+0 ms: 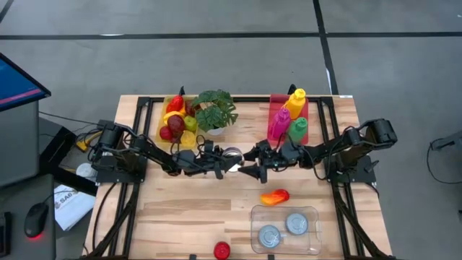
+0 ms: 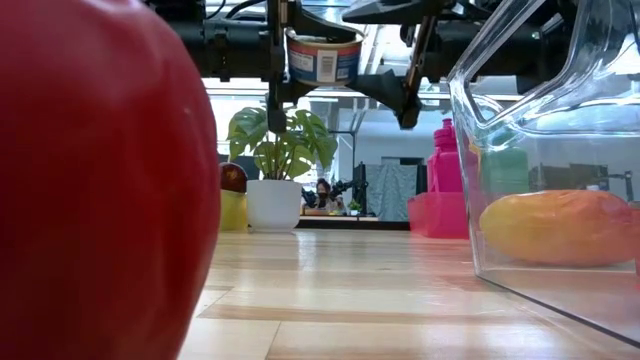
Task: Pick & Place Food Item
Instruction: Put the blue pink tuna can into the transparent bin
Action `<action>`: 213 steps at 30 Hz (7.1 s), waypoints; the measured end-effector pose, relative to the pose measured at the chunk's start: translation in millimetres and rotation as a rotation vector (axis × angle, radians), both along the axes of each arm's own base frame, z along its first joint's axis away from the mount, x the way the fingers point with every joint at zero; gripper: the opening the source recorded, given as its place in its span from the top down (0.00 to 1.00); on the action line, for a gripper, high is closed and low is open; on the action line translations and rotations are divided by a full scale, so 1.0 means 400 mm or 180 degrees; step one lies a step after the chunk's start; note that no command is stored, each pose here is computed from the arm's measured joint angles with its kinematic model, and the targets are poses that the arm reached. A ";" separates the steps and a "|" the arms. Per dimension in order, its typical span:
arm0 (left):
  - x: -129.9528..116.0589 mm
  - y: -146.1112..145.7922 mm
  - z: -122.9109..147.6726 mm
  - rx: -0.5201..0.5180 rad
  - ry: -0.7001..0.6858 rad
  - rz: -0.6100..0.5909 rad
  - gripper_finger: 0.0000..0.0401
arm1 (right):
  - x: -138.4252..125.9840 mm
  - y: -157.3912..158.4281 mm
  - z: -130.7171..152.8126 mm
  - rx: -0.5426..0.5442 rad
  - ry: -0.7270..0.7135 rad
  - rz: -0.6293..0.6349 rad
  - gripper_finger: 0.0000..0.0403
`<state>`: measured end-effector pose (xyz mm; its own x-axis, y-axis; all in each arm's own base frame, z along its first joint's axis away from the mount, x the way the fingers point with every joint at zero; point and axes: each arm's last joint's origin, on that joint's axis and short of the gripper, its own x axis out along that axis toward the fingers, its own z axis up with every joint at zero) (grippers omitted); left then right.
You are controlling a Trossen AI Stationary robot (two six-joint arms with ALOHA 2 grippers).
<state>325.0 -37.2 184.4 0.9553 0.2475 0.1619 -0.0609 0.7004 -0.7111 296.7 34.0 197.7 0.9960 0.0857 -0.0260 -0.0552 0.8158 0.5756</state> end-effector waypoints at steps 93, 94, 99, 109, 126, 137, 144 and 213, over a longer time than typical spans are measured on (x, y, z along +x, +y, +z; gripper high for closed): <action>-0.148 0.017 0.241 0.0997 0.0259 -0.0016 0.24 | -0.012 0.068 -0.019 0.0853 0.0486 0.0640 0.51; -0.154 0.018 0.246 0.0998 0.0268 -0.0016 0.24 | -0.016 0.079 -0.018 0.0883 0.0523 0.0696 0.50; -0.162 0.019 0.252 0.1002 0.0302 -0.0023 0.24 | -0.030 0.132 -0.019 0.1001 0.0610 0.0924 0.53; -0.161 0.019 0.249 0.1005 0.0323 -0.0026 0.24 | -0.073 0.235 -0.032 0.1142 0.0921 0.1334 0.50; -0.161 0.019 0.249 0.1002 0.0319 -0.0026 0.24 | -0.150 0.327 -0.093 0.1315 0.2010 0.1411 0.49; -0.161 0.019 0.249 0.1002 0.0319 -0.0026 0.24 | -0.151 0.325 -0.094 0.1302 0.2100 0.1497 0.39; -0.161 0.019 0.249 0.1002 0.0319 -0.0026 0.24 | -0.150 0.322 -0.089 0.1248 0.2074 0.1565 0.24; -0.160 0.018 0.245 0.1011 0.0374 -0.0035 0.24 | -0.325 0.303 0.052 -0.1260 0.0922 -0.0567 0.29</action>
<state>260.9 -29.9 282.4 0.9743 0.1920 0.1179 -0.1208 0.8869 -0.4459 166.8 155.2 218.4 0.9414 -0.1568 -0.2988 0.2203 0.9563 0.1924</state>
